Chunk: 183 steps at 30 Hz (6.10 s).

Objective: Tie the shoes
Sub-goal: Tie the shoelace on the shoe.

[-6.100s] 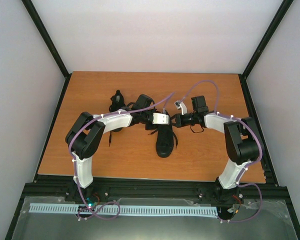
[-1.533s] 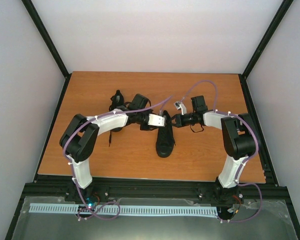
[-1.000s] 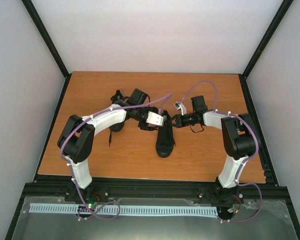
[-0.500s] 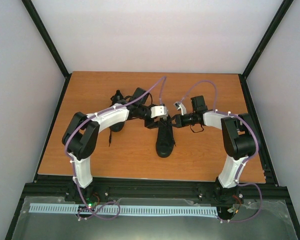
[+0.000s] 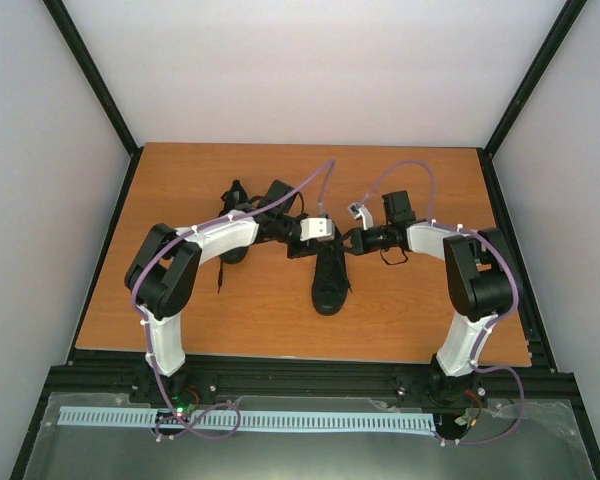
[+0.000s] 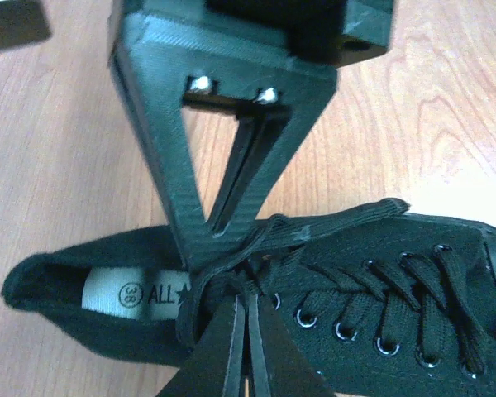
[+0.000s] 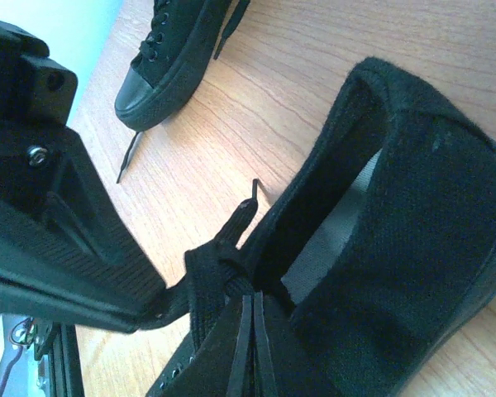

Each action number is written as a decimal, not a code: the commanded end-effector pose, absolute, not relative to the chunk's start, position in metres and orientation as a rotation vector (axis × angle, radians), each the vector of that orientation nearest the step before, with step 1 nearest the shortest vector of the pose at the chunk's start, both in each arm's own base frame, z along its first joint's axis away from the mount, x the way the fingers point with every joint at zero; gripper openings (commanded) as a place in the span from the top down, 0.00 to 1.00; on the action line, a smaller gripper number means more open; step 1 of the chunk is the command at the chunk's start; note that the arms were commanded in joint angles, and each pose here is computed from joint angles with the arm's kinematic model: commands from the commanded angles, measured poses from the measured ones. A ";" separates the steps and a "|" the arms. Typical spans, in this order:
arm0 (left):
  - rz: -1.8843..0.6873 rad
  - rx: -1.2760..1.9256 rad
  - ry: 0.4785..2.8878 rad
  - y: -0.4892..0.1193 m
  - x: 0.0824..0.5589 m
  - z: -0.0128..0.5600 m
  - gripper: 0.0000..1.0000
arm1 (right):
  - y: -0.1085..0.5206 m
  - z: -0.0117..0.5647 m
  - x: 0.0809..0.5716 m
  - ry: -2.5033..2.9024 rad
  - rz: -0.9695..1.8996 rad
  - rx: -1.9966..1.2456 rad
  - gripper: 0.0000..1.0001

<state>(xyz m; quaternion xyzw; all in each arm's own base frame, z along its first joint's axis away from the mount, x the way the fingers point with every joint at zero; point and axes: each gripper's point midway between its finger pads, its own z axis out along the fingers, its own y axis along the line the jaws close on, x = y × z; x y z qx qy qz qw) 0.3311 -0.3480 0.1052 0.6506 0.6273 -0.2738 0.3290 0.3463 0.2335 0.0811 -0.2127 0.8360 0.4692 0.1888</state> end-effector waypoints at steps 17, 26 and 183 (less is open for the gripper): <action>-0.532 1.671 1.779 -0.304 0.328 0.087 0.99 | 0.211 0.082 0.337 2.399 1.114 -0.467 0.97; -0.464 1.679 1.781 -0.294 0.331 0.077 0.99 | 0.196 0.078 0.331 2.448 1.040 -0.366 0.97; -0.298 1.749 1.610 -0.285 0.335 0.119 0.43 | 0.269 0.092 0.366 2.379 1.022 -0.593 0.75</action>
